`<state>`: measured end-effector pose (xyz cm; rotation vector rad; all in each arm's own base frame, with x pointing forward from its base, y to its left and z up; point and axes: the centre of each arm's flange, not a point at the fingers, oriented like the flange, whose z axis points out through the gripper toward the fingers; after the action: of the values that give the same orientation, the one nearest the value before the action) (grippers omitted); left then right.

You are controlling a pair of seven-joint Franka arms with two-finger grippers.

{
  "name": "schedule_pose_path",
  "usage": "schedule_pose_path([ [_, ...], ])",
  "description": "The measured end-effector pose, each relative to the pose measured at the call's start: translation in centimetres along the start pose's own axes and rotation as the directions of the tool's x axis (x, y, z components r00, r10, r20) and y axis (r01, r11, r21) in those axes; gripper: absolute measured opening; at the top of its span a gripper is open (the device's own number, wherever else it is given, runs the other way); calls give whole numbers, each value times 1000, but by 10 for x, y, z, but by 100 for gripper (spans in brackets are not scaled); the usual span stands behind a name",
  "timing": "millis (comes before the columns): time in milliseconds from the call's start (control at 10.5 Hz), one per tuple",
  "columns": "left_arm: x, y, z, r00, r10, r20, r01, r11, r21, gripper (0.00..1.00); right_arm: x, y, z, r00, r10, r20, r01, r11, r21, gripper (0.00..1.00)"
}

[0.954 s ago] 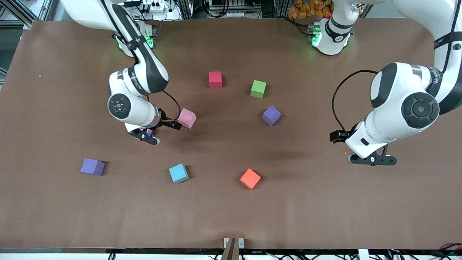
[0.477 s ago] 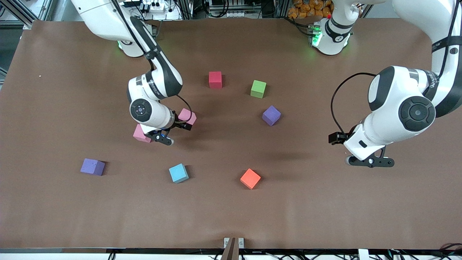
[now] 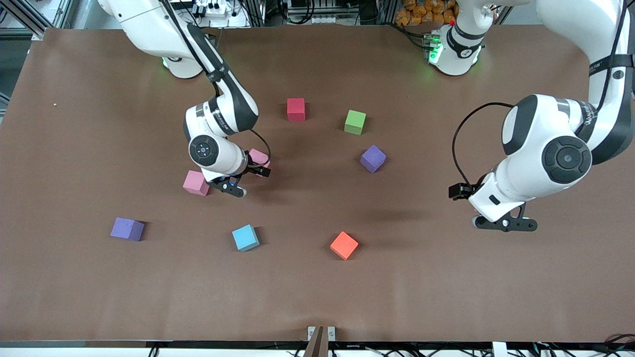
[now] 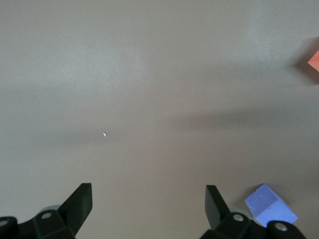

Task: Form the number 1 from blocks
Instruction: 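Lower the right gripper onto the pink cube and close it, then carry the pink cube below the red cube and release it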

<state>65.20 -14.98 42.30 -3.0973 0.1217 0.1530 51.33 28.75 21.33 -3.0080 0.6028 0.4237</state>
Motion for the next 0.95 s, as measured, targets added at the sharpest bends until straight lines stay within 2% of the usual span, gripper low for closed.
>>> schedule_pose_path([
  [191,0,0,0,1000,0,0,0,1000,0,100,-7,1,11,1000,-7,13,8,1000,-19,99],
  [381,0,0,1,1000,0,1,0,1000,0,100,-14,0,20,1000,-17,16,18,999,-30,91],
  [572,1,2,5,1000,-3,5,3,1000,0,100,-17,-3,22,1000,-24,12,24,999,-29,61],
  [954,1,19,19,999,-18,27,18,1000,4,100,-27,-15,7,999,-52,-8,52,999,-9,56],
])
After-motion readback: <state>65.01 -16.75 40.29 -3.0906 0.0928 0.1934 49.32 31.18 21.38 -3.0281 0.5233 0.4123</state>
